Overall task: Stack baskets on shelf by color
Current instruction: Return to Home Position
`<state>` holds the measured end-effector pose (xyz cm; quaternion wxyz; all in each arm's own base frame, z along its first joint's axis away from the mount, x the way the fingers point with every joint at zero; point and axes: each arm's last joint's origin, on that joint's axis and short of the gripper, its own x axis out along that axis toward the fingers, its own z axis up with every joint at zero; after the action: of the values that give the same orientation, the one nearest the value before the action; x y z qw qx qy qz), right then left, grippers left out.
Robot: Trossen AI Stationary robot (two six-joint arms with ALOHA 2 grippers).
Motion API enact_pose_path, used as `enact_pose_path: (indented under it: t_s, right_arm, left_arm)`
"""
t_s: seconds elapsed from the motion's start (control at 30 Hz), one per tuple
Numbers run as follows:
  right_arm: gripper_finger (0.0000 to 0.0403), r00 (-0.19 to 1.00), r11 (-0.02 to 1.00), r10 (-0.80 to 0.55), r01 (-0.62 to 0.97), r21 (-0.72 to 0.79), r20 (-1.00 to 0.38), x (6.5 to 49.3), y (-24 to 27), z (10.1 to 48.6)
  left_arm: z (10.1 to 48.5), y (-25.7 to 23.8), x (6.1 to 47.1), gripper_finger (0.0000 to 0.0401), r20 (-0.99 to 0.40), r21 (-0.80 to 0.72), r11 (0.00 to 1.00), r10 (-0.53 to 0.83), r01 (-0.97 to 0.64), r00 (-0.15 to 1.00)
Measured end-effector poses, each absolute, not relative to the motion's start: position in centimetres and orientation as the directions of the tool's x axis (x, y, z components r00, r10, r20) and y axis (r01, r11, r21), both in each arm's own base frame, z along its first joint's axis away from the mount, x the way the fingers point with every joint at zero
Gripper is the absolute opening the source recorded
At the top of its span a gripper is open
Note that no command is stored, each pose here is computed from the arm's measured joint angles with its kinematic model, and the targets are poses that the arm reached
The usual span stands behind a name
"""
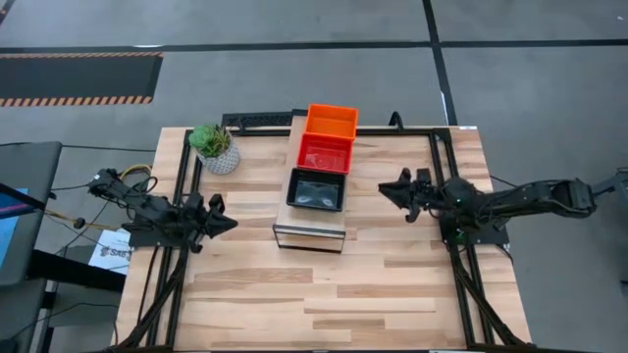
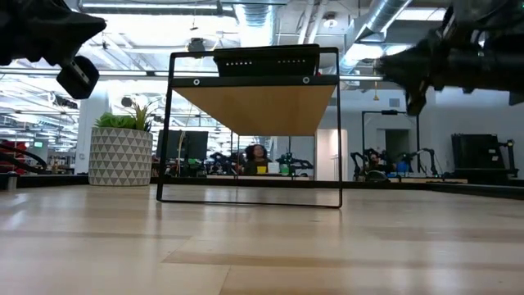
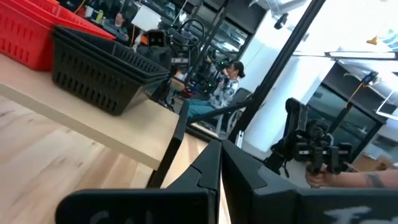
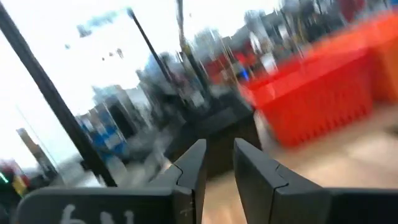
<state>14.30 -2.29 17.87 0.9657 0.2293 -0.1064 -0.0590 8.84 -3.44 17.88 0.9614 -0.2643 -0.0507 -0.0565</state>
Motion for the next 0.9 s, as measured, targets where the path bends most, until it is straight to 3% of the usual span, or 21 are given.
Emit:
enact_pose_path:
  t_s: [0.17, 0.27, 0.43, 0.53, 0.73, 0.9]
  right_arm:
    - [0.0103, 0.899, 0.915, -0.077, -0.109, 0.389, 0.432, 13.9, -2.2, 21.5]
    - [0.0103, 0.836, 0.931, -0.091, -0.121, 0.344, 0.541, 12.7, -2.4, 23.6]
    - [0.0103, 0.841, 0.886, -0.182, -0.085, 0.457, 0.51, 10.9, -2.7, 23.9]
    - [0.0103, 0.844, 0.912, -0.177, -0.053, 0.407, 0.506, 9.9, -2.3, 23.9]
    - [0.0103, 0.915, 0.902, -0.285, 0.154, 0.404, 0.286, 9.7, -1.9, 21.6]
    - [0.0103, 0.939, 0.935, -0.23, 0.141, 0.326, 0.256, 10.2, -1.1, 19.3]
  left_arm:
    - [18.7, -3.5, 8.7, 0.0, 0.208, -0.51, 0.837, -0.108, 0.201, 0.972]
    - [18.9, -3.5, 8.6, 0.0, 0.237, -0.489, 0.843, -0.119, 0.224, 0.964]
    - [19.0, -3.5, 8.6, 0.0, 0.239, -0.492, 0.842, -0.116, 0.223, 0.964]
    - [18.9, -3.5, 8.6, 0.0, 0.236, -0.483, 0.847, -0.116, 0.22, 0.965]
    - [18.8, -3.5, 8.7, 0.0, 0.226, -0.465, 0.862, -0.107, 0.204, 0.968]
    - [18.5, -3.4, 8.7, 0.0, 0.193, -0.449, 0.877, -0.091, 0.17, 0.977]
